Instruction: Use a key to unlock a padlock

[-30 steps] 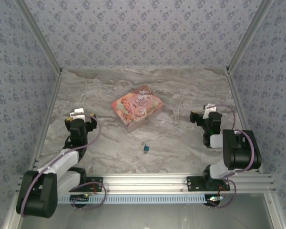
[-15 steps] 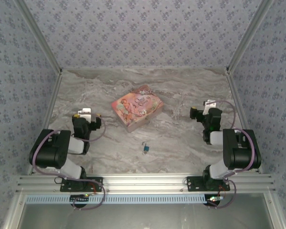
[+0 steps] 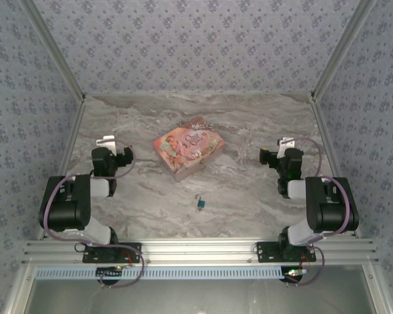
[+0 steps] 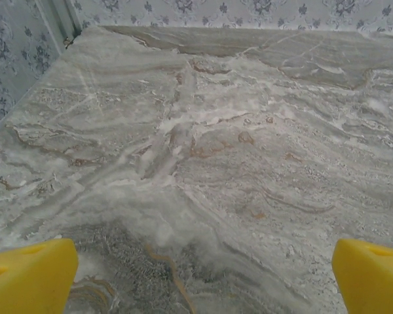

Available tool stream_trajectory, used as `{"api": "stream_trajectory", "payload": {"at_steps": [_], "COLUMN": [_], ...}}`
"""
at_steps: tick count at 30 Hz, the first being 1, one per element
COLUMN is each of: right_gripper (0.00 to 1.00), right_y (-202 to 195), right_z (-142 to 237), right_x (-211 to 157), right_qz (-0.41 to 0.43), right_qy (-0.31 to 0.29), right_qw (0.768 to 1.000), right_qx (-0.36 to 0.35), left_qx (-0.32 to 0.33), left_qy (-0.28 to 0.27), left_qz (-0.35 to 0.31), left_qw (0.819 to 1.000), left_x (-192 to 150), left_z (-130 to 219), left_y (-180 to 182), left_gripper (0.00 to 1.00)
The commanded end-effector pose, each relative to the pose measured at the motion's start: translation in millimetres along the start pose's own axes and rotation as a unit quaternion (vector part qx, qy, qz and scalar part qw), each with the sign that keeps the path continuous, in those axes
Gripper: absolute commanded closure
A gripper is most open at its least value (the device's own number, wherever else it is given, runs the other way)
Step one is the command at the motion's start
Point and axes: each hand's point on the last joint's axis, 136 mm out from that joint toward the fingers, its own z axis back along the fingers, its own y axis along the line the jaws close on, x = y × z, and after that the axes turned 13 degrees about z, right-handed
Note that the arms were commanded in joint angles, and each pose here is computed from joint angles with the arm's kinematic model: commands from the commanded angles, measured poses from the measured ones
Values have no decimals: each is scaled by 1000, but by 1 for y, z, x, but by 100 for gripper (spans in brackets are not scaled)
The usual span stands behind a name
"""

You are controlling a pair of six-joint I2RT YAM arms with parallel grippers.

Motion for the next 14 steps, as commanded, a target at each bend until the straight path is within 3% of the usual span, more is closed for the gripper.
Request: {"api": "stream_trajectory", "payload": {"at_steps": [1,14], "right_gripper": [0,0], "right_y": [-3,-3], "right_z": [-3,-3], "right_x": [3,3], "right_qz": [9,9], "right_qy": [0,1], "right_qw": [1000,1000], "right_qx": [-8,-7], "left_qx": [-10,-9], "left_qy": [6,6], "left_qz": [0,0], "left_qw": [1000,1000], "left_x": [-1,0], "left_z": [0,0], "left_y": [-6,-6], "left_gripper": [0,0]}}
